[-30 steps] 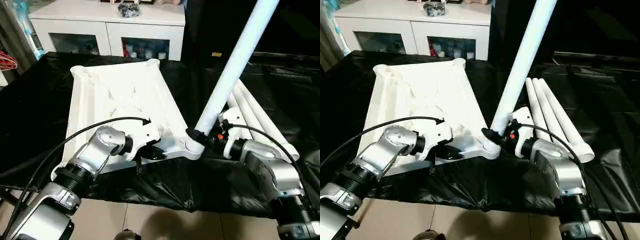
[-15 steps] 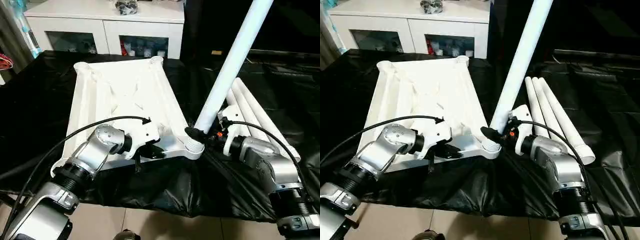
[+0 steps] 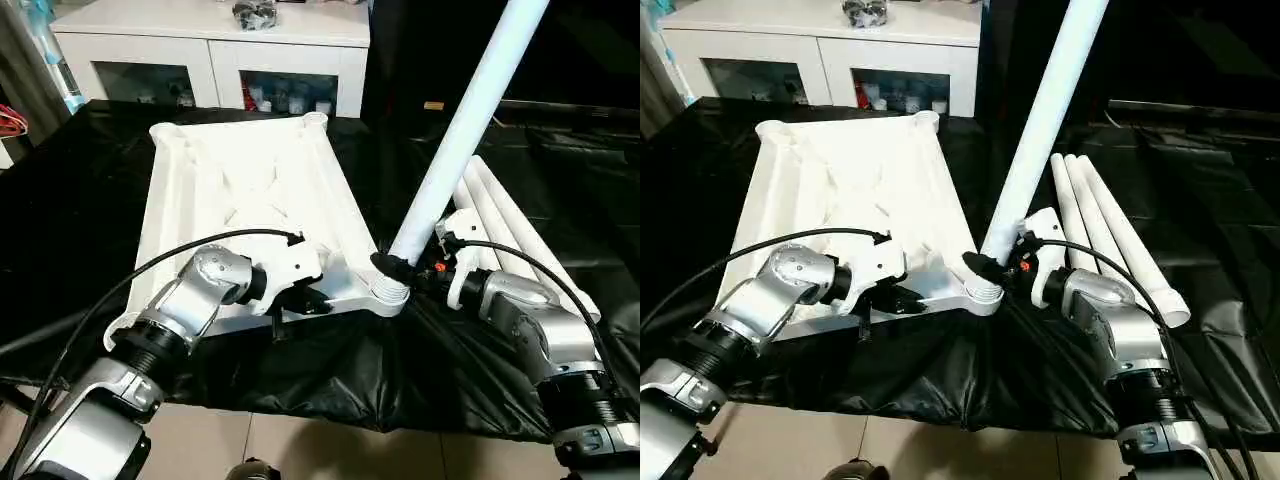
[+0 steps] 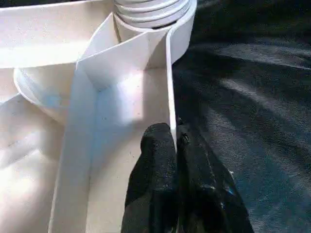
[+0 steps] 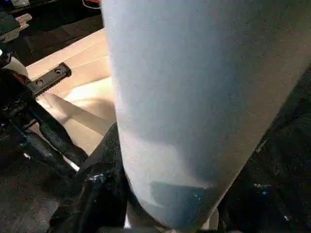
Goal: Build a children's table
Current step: Insert table leg to table base
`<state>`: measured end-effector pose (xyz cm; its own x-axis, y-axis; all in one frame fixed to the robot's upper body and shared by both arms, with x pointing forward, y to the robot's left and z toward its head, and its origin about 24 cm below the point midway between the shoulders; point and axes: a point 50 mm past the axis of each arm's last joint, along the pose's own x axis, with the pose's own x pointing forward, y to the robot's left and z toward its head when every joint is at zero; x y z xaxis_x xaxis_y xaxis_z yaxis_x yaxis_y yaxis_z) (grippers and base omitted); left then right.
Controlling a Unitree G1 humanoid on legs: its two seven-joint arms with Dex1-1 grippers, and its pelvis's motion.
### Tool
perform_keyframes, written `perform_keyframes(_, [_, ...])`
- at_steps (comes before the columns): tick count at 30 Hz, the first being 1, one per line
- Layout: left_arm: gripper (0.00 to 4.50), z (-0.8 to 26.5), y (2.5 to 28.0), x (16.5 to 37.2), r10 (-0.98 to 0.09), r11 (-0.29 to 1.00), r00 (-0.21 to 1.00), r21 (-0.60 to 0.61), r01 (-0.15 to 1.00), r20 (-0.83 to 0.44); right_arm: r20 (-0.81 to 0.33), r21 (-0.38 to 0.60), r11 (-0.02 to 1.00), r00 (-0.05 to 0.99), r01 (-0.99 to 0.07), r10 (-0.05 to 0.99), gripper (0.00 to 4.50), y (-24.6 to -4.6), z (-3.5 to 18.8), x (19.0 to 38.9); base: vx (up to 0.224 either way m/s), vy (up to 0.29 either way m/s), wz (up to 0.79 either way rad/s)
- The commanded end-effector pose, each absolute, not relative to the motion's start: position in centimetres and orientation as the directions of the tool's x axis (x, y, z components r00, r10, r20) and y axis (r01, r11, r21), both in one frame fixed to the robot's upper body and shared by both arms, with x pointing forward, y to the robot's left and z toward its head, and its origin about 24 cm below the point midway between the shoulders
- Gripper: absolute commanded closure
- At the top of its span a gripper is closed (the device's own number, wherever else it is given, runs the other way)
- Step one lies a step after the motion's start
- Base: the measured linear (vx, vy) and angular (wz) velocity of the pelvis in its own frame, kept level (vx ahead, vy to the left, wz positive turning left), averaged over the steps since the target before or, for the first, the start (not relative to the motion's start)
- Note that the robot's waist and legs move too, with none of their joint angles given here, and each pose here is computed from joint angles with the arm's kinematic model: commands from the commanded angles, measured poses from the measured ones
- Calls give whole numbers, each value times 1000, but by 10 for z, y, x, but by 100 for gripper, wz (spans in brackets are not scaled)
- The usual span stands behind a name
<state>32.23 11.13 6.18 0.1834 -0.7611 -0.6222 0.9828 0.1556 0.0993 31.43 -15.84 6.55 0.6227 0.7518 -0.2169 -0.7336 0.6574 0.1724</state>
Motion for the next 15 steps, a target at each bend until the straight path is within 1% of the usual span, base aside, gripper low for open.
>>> perform_keyframes(1, [450,82,111,331,-757,124,206,174,977,-620,-279,155,684,633,-713,723,260,-170,59,315,0,0,0])
perform_keyframes(9, [450,82,112,333,-751,123,208,176,977,-626,-306,133,680,623,-721,720,260,-172,55,314,0,0,0])
perform_keyframes(13, [450,80,111,333,-750,131,210,171,977,-627,-303,134,700,644,-701,703,260,-175,53,314,0,0,0])
perform_keyframes(15, [450,79,111,333,-748,134,213,170,976,-629,-290,155,721,667,-675,687,260,-179,51,314,0,0,0])
